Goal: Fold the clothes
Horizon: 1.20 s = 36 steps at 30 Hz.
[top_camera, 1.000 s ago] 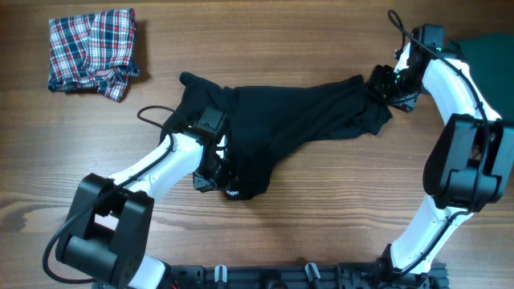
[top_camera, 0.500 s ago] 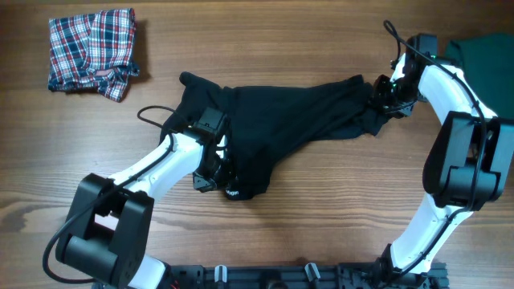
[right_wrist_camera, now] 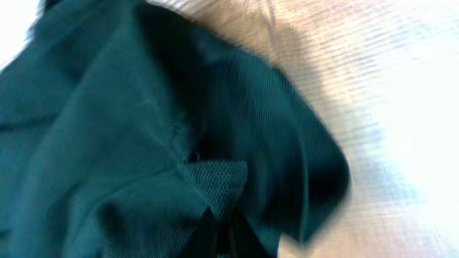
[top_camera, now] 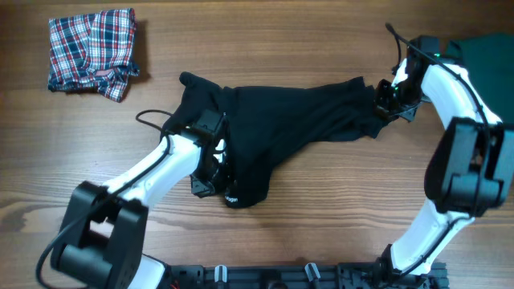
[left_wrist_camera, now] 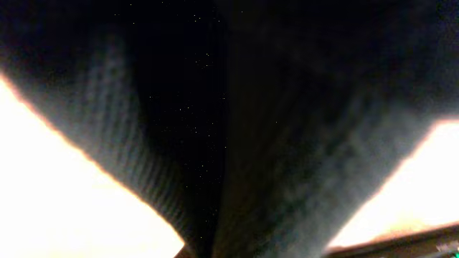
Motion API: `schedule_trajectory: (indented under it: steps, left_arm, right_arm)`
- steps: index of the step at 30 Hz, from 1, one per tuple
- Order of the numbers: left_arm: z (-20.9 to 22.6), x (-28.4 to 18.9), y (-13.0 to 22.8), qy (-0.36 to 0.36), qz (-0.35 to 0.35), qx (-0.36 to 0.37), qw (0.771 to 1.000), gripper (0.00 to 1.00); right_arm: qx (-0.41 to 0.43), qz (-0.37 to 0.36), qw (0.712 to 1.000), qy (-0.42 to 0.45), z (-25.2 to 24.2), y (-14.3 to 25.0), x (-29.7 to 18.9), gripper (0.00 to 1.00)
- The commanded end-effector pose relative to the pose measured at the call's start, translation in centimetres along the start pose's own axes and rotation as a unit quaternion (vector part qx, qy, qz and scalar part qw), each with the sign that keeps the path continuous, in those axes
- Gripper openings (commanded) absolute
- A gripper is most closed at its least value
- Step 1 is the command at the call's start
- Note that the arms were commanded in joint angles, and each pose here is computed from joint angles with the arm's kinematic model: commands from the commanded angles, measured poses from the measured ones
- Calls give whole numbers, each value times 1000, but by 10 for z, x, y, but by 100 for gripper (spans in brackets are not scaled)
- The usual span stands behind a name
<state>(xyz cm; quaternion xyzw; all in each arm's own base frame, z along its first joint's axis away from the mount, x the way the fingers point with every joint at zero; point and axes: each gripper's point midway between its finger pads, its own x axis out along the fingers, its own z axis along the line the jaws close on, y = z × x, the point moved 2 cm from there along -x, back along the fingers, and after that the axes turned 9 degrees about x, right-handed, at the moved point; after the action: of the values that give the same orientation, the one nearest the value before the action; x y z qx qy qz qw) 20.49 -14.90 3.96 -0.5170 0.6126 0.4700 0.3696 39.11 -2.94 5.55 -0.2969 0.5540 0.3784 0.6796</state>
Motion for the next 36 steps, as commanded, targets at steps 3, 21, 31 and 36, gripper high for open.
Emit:
schedule_trajectory:
  steps: [3, 21, 31, 36]
  left_arm:
    - [-5, -32, 31, 16, 3, 6, 1000, 4]
    - [10, -55, 122, -12, 191, -63, 980, 4]
    - [15, -50, 109, -26, 159, -46, 986, 8]
    - [11, -53, 103, -20, 147, -40, 988, 6]
  right_arm:
    - [-8, -30, 1000, -5, 4, 22, -72, 4]
    - [11, 31, 998, 52, -30, 112, -134, 4]
    - [12, -16, 997, 78, -46, 131, -166, 79]
    - [20, -38, 997, 61, -40, 120, -161, 80]
